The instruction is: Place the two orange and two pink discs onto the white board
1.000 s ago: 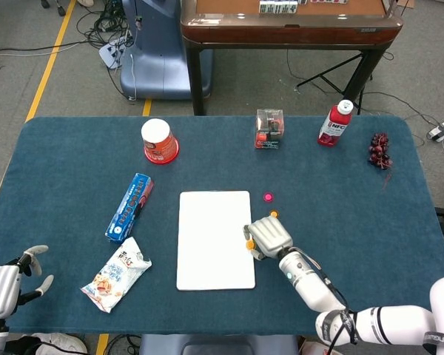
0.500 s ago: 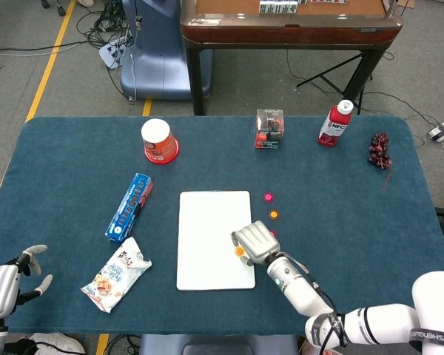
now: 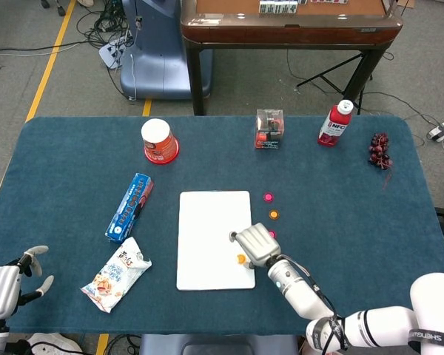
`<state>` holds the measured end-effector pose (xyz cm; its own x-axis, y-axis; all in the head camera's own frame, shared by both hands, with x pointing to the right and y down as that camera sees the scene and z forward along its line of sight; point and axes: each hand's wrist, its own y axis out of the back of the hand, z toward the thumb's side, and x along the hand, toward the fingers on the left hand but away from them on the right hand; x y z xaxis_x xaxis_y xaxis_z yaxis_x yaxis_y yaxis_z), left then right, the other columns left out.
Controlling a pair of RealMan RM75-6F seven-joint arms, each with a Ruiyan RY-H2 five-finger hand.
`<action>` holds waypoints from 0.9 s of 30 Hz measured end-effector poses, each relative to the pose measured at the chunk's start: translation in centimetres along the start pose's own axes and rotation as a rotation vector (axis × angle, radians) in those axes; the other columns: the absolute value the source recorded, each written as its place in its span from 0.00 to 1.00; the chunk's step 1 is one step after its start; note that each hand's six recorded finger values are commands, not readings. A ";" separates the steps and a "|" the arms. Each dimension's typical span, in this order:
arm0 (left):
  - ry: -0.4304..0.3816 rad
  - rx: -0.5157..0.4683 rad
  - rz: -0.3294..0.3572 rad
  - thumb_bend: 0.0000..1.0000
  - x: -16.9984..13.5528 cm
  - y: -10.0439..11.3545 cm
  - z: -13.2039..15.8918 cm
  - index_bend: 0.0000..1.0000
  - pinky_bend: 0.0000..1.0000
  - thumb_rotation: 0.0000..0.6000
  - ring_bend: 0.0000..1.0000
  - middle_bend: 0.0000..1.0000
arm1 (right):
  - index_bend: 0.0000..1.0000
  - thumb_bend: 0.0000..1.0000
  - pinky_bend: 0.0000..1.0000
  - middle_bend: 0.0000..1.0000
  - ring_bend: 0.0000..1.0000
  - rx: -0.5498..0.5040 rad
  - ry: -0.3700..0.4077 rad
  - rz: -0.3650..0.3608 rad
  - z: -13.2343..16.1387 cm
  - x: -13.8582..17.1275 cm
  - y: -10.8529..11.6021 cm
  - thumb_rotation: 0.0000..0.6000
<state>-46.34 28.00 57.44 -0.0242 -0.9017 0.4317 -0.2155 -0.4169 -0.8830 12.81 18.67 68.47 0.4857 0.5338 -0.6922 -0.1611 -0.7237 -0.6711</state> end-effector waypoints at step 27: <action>-0.004 -0.005 0.002 0.27 0.2 -0.1 0.2 0.35 0.82 1.00 0.57 0.60 | 0.32 0.23 1.00 1.00 1.00 0.012 -0.270 -0.052 -11.0 -0.1 3.3 1.00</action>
<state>-46.10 27.80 57.62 -0.0207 -0.9032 0.4287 -0.2206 -0.4141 -0.8831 21.66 11.40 69.25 0.2468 0.6685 -0.7015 -0.1526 -0.6881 -0.7094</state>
